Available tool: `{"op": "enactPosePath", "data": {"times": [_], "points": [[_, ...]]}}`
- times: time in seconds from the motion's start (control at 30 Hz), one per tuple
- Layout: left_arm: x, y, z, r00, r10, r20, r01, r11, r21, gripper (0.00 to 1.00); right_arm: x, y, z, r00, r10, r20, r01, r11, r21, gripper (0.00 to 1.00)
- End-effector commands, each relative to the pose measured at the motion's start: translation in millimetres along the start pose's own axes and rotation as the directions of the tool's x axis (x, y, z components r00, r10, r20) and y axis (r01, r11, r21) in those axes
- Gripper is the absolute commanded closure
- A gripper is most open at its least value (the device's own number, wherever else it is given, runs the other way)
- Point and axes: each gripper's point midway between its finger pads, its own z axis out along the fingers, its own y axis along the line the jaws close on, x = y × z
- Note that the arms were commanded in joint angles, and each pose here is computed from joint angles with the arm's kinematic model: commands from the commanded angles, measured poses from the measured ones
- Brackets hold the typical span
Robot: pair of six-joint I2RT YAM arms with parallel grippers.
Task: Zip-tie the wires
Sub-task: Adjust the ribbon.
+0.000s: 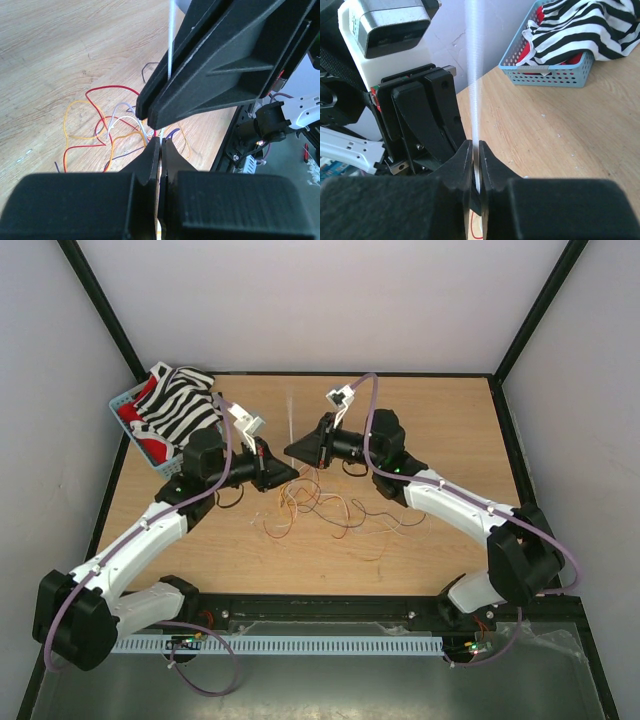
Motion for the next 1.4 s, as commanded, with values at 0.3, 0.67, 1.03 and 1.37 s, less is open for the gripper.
{"op": "enactPosePath", "data": {"times": [0.3,0.67,1.03,1.37], "points": [[-18,-16,4,0.997,0.067,0.044,-0.069,0.996,0.052,1.00,-39,-5,2,0.996,-0.063,0.067,0.061,0.997,0.044,1.00],[9,-13,13,0.999,0.039,-0.001,-0.039,0.998,0.048,1.00,-81,-10,1,0.989,-0.110,0.102,0.102,0.991,0.083,1.00],[39,-7,22,0.998,0.010,-0.057,-0.008,0.999,0.032,1.00,-98,-10,-3,0.985,-0.122,0.120,0.109,0.988,0.107,1.00],[62,6,28,0.996,-0.013,-0.090,0.013,1.000,0.005,1.00,-109,-5,-3,0.985,-0.117,0.128,0.104,0.989,0.105,1.00]]}}
